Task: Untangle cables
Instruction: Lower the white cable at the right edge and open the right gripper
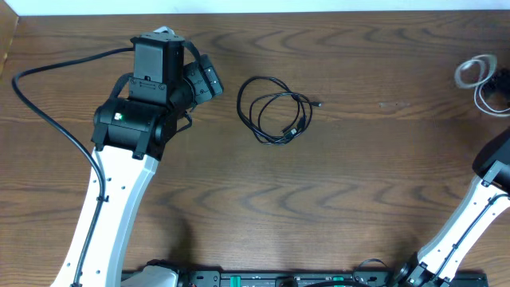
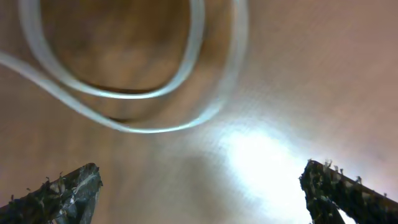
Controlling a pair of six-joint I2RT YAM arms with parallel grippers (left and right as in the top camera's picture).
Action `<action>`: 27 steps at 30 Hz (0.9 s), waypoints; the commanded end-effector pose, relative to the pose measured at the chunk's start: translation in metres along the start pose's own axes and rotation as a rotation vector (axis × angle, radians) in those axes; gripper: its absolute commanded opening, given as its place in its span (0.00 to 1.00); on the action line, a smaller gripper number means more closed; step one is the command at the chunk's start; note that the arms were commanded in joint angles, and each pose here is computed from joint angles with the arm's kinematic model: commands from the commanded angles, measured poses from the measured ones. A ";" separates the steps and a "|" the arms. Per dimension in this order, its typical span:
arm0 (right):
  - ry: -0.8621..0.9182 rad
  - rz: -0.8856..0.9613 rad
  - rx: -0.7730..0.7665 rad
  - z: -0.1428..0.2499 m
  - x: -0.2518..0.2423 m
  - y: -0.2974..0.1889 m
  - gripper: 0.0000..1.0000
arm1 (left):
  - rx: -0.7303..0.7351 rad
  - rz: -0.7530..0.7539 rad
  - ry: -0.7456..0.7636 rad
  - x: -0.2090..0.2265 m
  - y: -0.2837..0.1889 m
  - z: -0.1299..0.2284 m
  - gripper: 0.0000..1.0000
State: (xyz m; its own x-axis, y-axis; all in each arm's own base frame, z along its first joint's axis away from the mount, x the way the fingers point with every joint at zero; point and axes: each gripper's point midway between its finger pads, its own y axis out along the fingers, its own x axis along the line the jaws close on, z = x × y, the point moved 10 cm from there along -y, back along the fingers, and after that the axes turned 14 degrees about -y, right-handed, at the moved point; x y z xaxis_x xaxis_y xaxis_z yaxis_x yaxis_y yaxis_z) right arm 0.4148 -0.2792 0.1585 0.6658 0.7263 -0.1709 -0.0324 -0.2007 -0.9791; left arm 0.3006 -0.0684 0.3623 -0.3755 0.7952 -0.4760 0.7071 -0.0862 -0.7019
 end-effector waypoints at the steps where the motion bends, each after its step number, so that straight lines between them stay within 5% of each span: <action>1: 0.093 0.201 -0.067 0.000 -0.023 -0.026 0.99 | 0.006 -0.009 0.037 0.001 0.003 0.001 0.89; 9: 0.128 0.168 -0.068 0.001 -0.022 -0.029 0.99 | 0.006 -0.009 0.037 0.001 0.003 0.001 0.89; 15: -0.134 -0.251 -0.104 -0.007 0.009 -0.035 0.99 | 0.006 -0.009 0.036 0.001 0.003 0.001 0.89; 18: -0.236 -0.429 -0.153 -0.011 0.024 -0.040 0.94 | 0.006 -0.009 0.036 0.001 0.003 0.001 0.89; 23: -0.286 -0.431 -0.239 -0.020 0.043 -0.041 0.89 | 0.006 -0.009 0.036 0.001 0.003 0.001 0.89; 27: -0.337 -0.438 -0.282 -0.023 0.064 -0.028 0.75 | 0.005 -0.009 0.036 0.001 0.003 0.001 0.89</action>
State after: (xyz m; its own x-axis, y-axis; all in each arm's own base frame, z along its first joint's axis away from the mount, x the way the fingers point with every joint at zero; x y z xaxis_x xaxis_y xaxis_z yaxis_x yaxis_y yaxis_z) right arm 0.4688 -0.2599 0.1659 0.3840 0.9109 0.1508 0.3758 -0.0050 -0.9267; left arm 0.3005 -0.0684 0.3623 -0.3649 0.8057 -0.4666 0.7068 -0.0865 -0.7021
